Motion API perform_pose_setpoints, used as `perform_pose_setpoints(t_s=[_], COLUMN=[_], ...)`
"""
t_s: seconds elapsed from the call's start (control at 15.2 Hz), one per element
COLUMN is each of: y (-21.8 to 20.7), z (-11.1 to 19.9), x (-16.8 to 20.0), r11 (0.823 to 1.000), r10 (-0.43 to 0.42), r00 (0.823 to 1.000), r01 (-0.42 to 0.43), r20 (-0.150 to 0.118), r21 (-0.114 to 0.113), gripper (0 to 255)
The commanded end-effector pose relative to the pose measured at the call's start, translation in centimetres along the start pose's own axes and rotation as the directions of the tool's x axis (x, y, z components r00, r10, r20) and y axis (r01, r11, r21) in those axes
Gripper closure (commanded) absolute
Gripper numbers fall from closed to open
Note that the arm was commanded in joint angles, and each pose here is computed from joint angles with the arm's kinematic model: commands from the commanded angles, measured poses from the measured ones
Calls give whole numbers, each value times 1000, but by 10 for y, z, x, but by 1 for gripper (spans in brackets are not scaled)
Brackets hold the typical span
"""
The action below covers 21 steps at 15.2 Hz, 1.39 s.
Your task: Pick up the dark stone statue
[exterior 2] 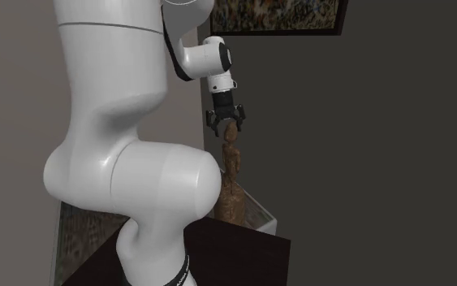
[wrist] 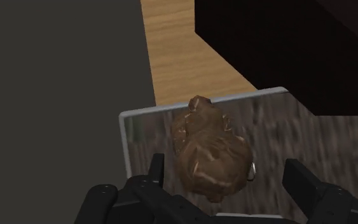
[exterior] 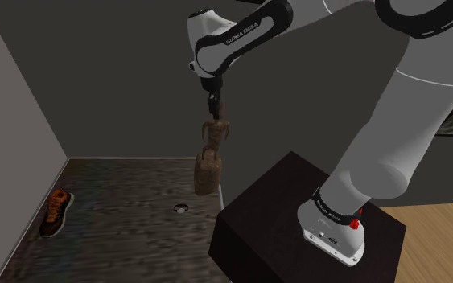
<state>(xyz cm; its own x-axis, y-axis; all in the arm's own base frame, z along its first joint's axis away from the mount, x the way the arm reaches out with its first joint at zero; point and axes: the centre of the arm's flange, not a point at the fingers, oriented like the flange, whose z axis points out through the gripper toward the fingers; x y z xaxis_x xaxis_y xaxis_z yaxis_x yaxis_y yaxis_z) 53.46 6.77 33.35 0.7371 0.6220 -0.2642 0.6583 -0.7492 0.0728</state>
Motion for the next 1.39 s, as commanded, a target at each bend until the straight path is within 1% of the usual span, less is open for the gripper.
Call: perform_pose_setpoints(t_s=[0.0, 0.13, 0.2, 0.66, 0.79, 0.86, 1.32], y=[-2, -7, -8, -11, -11, -11, -11], z=[15, 29, 31, 70, 70, 70, 70], x=[25, 48, 53, 63, 63, 63, 64], r11=[998, 992, 990, 990, 990, 990, 990], r10=[-64, -125, -137, -137, -137, -137, -137], r00=[998, 992, 990, 990, 990, 990, 990], r01=[64, 126, 138, 138, 138, 138, 138], r20=[8, 17, 19, 19, 19, 19, 19], r21=[-12, -24, -26, -26, -26, -26, -26], gripper=[0, 0, 0, 0, 0, 255, 255])
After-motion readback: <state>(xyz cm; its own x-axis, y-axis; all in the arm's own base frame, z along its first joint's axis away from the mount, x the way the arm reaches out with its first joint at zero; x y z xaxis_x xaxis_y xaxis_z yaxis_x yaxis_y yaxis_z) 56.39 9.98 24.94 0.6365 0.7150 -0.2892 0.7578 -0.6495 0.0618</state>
